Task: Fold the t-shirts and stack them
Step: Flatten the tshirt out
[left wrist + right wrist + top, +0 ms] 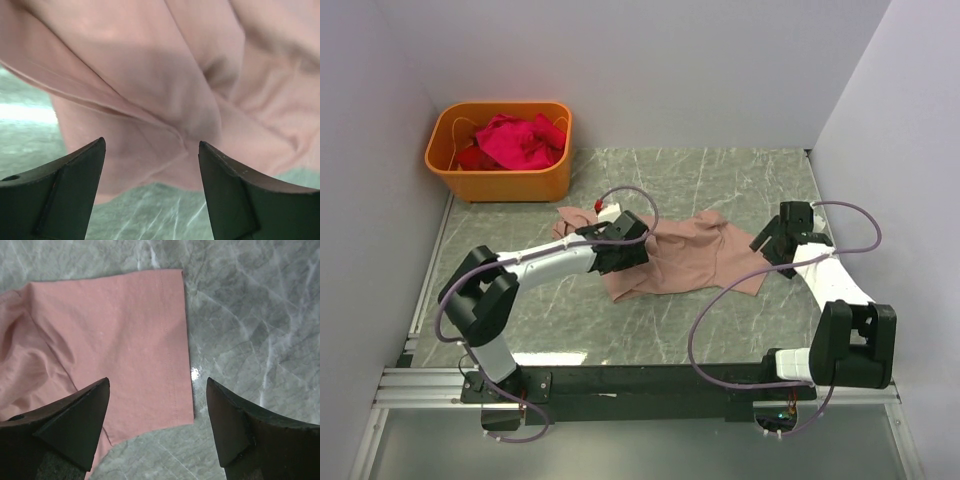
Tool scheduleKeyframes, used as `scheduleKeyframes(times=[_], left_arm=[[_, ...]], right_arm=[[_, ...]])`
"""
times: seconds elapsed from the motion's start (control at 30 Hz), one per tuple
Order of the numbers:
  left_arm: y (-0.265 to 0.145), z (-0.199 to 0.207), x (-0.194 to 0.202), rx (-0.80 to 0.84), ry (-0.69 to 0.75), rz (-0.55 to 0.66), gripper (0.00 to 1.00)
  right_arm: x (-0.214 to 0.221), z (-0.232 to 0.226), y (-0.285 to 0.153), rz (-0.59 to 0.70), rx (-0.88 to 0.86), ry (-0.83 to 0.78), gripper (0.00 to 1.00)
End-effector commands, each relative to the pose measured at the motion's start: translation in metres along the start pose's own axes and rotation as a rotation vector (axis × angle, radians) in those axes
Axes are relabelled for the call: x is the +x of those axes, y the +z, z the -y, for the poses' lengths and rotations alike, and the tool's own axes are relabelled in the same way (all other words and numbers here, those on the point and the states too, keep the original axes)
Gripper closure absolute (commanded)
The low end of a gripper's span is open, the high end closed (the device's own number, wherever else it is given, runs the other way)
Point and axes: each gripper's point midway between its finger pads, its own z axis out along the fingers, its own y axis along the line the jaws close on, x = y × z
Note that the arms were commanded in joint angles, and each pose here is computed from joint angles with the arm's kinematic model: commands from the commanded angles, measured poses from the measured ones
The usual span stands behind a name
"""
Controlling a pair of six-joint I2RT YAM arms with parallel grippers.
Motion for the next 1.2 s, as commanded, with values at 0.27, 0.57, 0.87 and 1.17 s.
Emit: scheduleKeyframes(times=[0.27, 0.57, 0.87, 1.17], left_arm=[[0.016, -0.022, -0.015, -0.248, -0.103, 0.065, 0.28], [0.030, -0.032, -0.019, -0.311, -0.115, 0.077, 0.47], [0.028, -0.032, -0.035, -0.256, -0.131, 0.106, 0.99], [0.002, -0.049, -0.034, -0.210, -0.125, 0.128, 0.99]], right_arm=[[0.000, -0.002, 0.009, -0.017, -0.001, -0.018, 0.19], [0.000, 0.001, 0.005, 0.000, -0.003, -0.014, 0.19], [0.010, -0.001, 0.002, -0.022, -0.047, -0.032, 0.21], [0.026, 0.011, -0.001, -0.055, -0.028, -0.038, 0.22]])
